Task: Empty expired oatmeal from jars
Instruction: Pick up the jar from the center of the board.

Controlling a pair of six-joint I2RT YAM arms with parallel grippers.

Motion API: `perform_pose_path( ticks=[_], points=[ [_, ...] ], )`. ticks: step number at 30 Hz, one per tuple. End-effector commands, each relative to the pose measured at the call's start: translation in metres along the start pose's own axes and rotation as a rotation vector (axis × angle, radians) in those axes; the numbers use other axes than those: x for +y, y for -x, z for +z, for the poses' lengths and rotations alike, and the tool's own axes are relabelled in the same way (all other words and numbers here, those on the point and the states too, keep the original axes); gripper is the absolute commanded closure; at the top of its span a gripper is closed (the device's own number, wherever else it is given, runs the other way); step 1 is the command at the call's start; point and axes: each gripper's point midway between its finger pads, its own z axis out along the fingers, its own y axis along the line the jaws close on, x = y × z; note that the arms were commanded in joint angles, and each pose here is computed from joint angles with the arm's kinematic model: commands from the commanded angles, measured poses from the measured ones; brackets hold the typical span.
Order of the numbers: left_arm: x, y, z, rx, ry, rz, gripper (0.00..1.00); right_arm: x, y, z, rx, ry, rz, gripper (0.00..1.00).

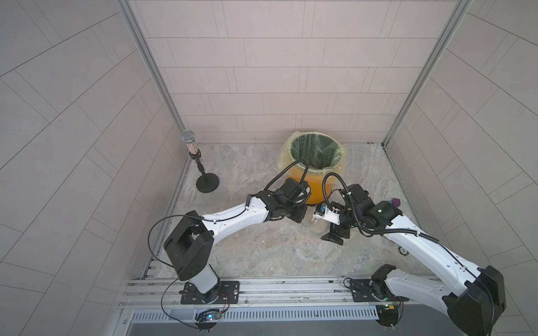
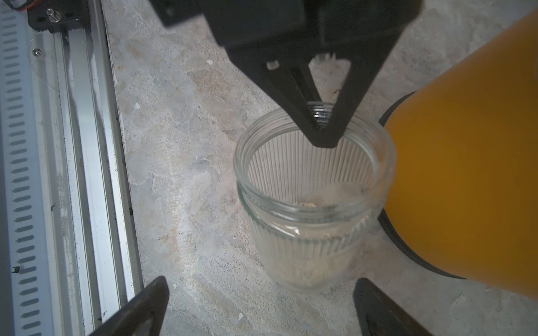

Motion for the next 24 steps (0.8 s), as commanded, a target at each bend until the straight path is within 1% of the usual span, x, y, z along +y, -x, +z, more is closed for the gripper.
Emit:
perform_pose_path(
  ticks=[1, 4, 7, 11, 15, 24],
  points=[
    [-0.027, 0.054, -0.036, -0.235, -0.126, -0.012, 1.00, -0.004, 0.015, 0.000, -0.070, -0.008, -0.057, 0.00],
    [-0.029, 0.062, -0.044, -0.284, -0.153, -0.029, 1.00, -0.012, 0.018, 0.001, -0.087, -0.049, -0.055, 0.00],
    [-0.030, 0.061, -0.044, -0.282, -0.160, -0.033, 1.00, -0.013, 0.019, 0.002, -0.097, -0.055, -0.059, 0.00],
    [-0.036, 0.064, -0.048, -0.308, -0.202, -0.038, 1.00, -0.023, 0.023, 0.004, -0.124, -0.112, -0.056, 0.01],
    [-0.038, 0.066, -0.050, -0.317, -0.212, -0.042, 1.00, -0.036, 0.023, 0.007, -0.118, -0.169, -0.059, 0.01],
    [-0.042, 0.071, -0.057, -0.329, -0.225, -0.043, 1.00, -0.051, 0.026, 0.011, -0.105, -0.203, -0.065, 0.00]
  ],
)
